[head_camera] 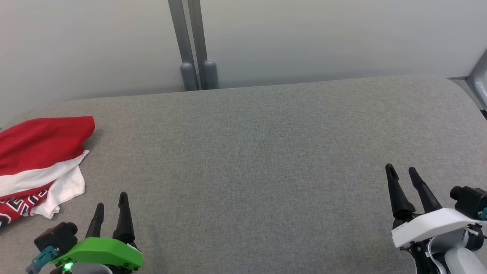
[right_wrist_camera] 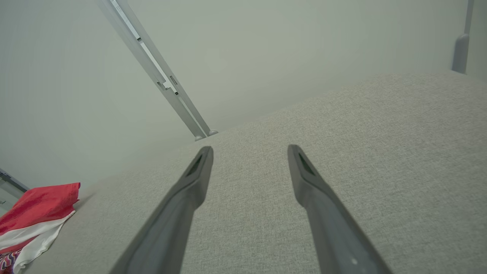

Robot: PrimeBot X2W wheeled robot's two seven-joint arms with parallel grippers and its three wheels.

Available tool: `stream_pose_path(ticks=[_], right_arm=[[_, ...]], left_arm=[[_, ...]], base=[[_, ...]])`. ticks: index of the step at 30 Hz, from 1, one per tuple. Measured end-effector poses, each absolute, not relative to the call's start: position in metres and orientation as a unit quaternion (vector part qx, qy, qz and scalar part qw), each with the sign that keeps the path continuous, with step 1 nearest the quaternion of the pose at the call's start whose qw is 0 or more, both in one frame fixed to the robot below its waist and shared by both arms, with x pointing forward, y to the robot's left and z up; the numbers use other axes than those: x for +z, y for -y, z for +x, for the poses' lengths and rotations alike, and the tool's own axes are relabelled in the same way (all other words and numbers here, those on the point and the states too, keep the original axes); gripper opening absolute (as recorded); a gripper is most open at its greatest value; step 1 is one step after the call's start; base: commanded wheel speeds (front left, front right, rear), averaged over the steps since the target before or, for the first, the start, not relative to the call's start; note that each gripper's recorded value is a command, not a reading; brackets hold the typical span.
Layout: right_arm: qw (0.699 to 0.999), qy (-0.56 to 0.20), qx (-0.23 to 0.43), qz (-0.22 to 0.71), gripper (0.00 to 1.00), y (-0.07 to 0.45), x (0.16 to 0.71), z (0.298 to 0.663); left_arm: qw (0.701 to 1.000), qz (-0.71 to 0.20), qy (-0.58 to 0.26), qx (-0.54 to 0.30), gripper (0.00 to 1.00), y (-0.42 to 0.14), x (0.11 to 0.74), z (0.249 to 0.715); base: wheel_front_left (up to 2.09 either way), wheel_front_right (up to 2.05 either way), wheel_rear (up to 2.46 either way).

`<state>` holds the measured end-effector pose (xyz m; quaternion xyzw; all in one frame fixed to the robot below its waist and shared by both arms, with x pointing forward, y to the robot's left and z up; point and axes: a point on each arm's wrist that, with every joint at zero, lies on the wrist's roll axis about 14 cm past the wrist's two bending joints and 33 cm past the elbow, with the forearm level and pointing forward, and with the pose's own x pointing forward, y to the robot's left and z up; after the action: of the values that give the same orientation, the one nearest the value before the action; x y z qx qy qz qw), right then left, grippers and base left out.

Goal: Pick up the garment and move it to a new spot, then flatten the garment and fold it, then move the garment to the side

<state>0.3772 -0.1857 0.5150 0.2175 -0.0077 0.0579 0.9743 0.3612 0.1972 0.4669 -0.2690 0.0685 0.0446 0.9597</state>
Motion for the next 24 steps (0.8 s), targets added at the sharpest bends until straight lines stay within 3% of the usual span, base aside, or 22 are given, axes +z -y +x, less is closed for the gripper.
stream_pose_path(ticks=[24], right_arm=[[0.990, 0.027, 0.070, 0.119, 1.00, 0.186, 0.517, 0.374]], left_arm=[[0.991, -0.128, -0.033, 0.023, 1.00, -0.198, 0.477, 0.356]], base=[[0.00, 0.00, 0.00]])
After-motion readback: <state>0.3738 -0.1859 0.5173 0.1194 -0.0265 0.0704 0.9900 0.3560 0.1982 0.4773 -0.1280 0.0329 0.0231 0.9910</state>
